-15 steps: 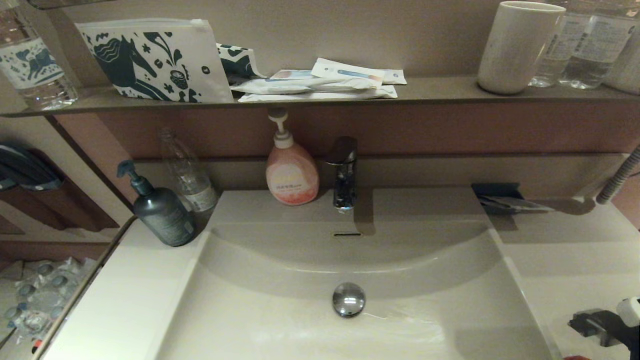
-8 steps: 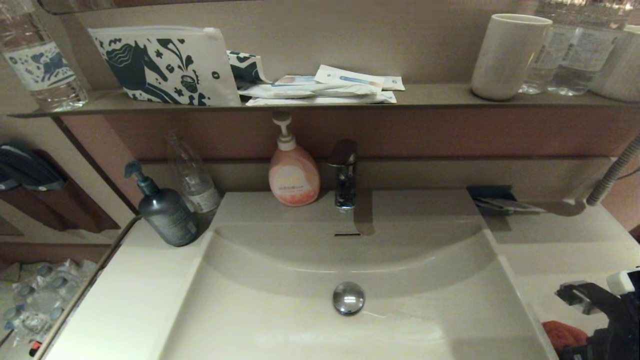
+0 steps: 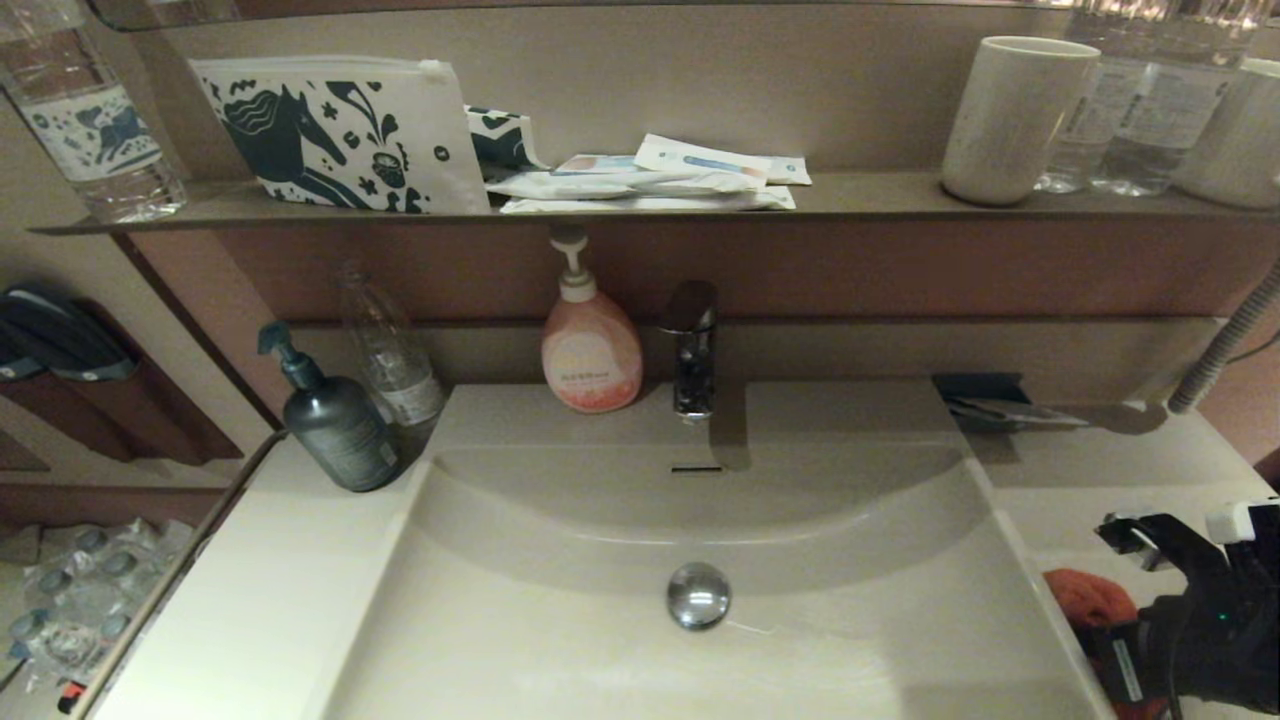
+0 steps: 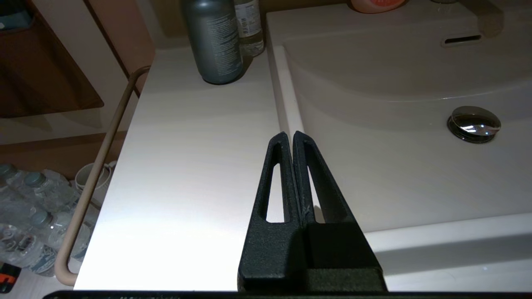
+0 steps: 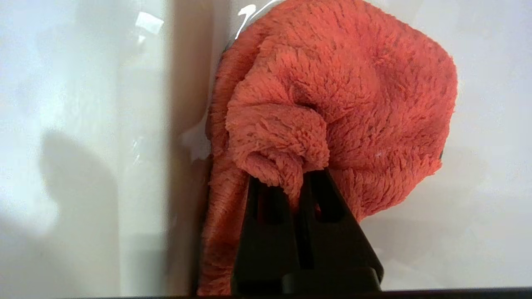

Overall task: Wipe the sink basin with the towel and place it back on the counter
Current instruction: Wipe the sink

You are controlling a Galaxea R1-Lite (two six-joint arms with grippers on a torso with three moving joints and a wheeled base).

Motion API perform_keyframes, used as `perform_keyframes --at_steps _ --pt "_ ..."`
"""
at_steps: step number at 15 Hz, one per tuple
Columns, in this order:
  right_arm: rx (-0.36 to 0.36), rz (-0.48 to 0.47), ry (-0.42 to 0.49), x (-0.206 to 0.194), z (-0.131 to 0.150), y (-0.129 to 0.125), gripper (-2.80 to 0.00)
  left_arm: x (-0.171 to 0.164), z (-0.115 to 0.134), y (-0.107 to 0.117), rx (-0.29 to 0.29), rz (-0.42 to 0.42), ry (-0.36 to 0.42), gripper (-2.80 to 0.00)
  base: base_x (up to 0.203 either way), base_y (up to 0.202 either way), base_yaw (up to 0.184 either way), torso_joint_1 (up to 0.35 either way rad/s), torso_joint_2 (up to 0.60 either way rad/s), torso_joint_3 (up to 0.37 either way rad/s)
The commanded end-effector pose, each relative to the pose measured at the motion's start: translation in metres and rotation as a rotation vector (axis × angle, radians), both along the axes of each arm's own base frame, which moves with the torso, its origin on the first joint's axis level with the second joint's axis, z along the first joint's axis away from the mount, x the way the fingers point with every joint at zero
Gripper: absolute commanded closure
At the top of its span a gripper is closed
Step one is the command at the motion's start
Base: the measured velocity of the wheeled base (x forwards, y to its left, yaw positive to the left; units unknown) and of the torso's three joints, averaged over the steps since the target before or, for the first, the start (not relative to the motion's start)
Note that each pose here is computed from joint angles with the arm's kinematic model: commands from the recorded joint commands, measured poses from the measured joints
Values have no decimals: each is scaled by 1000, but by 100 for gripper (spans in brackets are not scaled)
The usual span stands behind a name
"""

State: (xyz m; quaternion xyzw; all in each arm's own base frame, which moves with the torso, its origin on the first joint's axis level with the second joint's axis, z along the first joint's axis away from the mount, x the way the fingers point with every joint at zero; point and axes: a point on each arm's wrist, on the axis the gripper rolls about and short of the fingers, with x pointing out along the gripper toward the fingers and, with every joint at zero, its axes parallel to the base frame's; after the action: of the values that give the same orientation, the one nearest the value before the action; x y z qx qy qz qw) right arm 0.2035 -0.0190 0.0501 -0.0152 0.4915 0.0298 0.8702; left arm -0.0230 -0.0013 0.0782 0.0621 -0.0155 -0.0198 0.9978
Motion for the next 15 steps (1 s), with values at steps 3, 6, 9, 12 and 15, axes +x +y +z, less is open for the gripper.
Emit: perform_keyframes --at_steps 3,6,9,12,15 --pt "-13 -32 11 6 -8 -7 0 0 0 0 1 0 0 0 0 0 0 0 0 0" --pt "-35 -44 -11 -5 11 -16 0 0 0 0 1 0 0 0 0 0 0 0 0 0" --pt "-24 -48 49 -26 32 -16 0 0 0 0 1 0 1 0 0 0 0 10 6 -2" --pt "-13 -76 116 -44 59 -16 0 0 0 0 1 0 0 0 0 0 0 0 0 0" --pt "-6 -158 136 -57 76 -23 0 0 0 0 1 0 0 0 0 0 0 0 0 0"
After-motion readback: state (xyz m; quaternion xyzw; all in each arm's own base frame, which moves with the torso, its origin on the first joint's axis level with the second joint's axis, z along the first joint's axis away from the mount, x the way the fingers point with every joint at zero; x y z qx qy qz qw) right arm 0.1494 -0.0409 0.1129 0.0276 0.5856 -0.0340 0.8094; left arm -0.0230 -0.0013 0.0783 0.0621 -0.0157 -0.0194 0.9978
